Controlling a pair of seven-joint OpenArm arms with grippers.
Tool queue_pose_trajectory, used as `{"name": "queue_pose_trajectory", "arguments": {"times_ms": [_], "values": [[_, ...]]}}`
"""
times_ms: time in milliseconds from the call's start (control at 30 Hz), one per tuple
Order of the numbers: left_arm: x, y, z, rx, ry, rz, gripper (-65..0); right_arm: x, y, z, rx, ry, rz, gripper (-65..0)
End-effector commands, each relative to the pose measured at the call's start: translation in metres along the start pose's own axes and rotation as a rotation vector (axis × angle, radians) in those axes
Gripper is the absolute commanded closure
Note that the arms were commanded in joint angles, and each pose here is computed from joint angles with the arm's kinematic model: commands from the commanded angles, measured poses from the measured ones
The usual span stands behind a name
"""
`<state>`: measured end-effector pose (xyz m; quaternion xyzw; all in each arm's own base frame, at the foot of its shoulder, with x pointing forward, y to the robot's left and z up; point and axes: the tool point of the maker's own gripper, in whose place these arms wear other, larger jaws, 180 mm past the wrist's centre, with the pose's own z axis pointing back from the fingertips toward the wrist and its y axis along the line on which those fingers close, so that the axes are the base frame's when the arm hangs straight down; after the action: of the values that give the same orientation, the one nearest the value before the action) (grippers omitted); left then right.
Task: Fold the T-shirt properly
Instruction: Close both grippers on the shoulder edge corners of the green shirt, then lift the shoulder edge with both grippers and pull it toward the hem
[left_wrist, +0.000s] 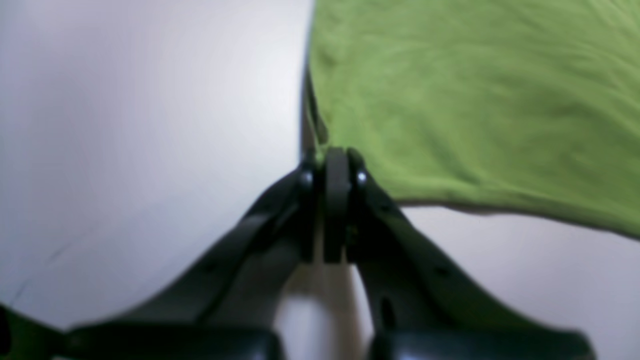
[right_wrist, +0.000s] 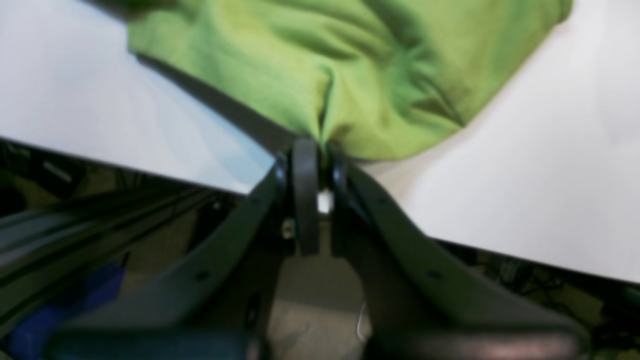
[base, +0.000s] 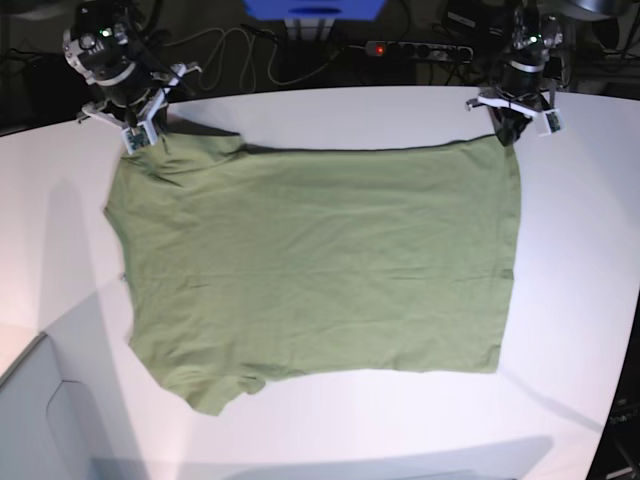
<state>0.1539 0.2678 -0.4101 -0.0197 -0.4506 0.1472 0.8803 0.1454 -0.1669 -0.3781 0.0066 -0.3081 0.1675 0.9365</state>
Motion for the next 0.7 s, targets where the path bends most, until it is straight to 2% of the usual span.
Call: {"name": "queue_pose_trajectory", "arguments": {"times_ms": [0, 300, 533, 667], "values": [[0.016, -0.002, 0.005, -0.014, -0.05, -0.017, 0.0, 0.007, 0.001, 0.006, 0.009, -0.03, 0.02, 0.0], [0.023, -0.011, 0.022, -0.037, -0.058, -0.036, 0.0, 0.001, 0.007, 0.015, 0.019, -0.021, 0.024, 0.0], [0.023, -0.009, 0.021, -0.032, -0.059, -0.036, 0.0, 0.02, 0.002, 0.012, 0.004, -0.066, 0.034, 0.0], [0.035, -0.013, 0.013, -0.039, -0.092, -0.036, 0.0, 0.037, -0.005, 0.008, -0.013, -0.111, 0.04, 0.0]]}}
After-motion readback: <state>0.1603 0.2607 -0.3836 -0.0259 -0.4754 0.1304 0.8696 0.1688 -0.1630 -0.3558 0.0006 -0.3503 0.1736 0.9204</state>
